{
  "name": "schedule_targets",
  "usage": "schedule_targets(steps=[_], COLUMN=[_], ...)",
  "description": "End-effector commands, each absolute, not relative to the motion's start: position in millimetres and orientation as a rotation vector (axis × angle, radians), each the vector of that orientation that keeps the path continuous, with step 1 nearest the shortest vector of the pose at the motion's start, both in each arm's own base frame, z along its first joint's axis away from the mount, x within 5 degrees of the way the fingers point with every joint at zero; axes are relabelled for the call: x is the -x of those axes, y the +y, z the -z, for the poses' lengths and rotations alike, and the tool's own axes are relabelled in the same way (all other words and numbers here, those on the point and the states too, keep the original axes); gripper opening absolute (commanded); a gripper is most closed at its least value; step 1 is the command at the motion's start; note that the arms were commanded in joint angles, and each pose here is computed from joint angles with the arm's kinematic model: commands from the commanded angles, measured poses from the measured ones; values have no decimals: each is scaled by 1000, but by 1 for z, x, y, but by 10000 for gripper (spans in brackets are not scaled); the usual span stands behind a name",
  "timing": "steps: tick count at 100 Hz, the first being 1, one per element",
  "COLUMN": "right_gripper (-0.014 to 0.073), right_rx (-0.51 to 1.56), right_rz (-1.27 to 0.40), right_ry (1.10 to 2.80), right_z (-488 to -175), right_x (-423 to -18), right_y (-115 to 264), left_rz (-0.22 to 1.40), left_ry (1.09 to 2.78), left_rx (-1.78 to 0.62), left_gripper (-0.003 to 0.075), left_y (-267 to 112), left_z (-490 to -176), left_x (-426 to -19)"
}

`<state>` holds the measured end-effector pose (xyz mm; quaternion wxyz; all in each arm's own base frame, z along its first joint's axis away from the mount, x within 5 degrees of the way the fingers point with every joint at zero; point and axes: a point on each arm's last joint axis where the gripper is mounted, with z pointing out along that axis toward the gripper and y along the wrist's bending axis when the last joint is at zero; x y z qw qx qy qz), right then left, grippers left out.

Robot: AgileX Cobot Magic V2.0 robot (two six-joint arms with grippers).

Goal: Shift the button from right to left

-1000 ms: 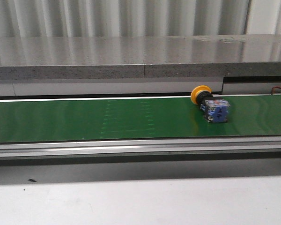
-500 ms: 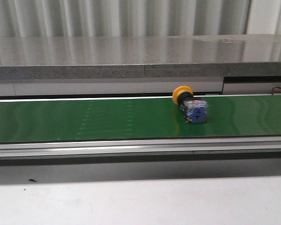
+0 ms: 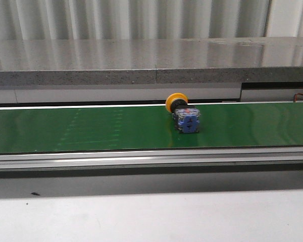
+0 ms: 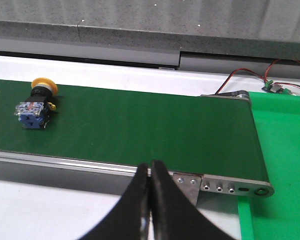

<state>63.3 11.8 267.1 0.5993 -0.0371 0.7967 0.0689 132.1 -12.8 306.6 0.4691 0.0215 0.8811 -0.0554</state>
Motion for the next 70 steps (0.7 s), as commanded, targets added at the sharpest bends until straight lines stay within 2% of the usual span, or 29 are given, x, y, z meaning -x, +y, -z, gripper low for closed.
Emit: schedule_targets(steps=[1,29,70], right_gripper=[-68,-68,-68], right_rx=[86,86,86], right_rz=[-146,-146,-146], right_ry=[1745,1745,1745], right_z=[-282,-282,-282], right_x=[-65,-65,-65], right_y=[11,11,11], left_rz=[214,509,681], left_ry=[2107,2297,2597], left_rx=[-68,-177,-172], left_gripper=[638,628,627], left_y=[-21,-73,-158], left_z=[-331,-340,-327], left_x=[-145,-196,-267])
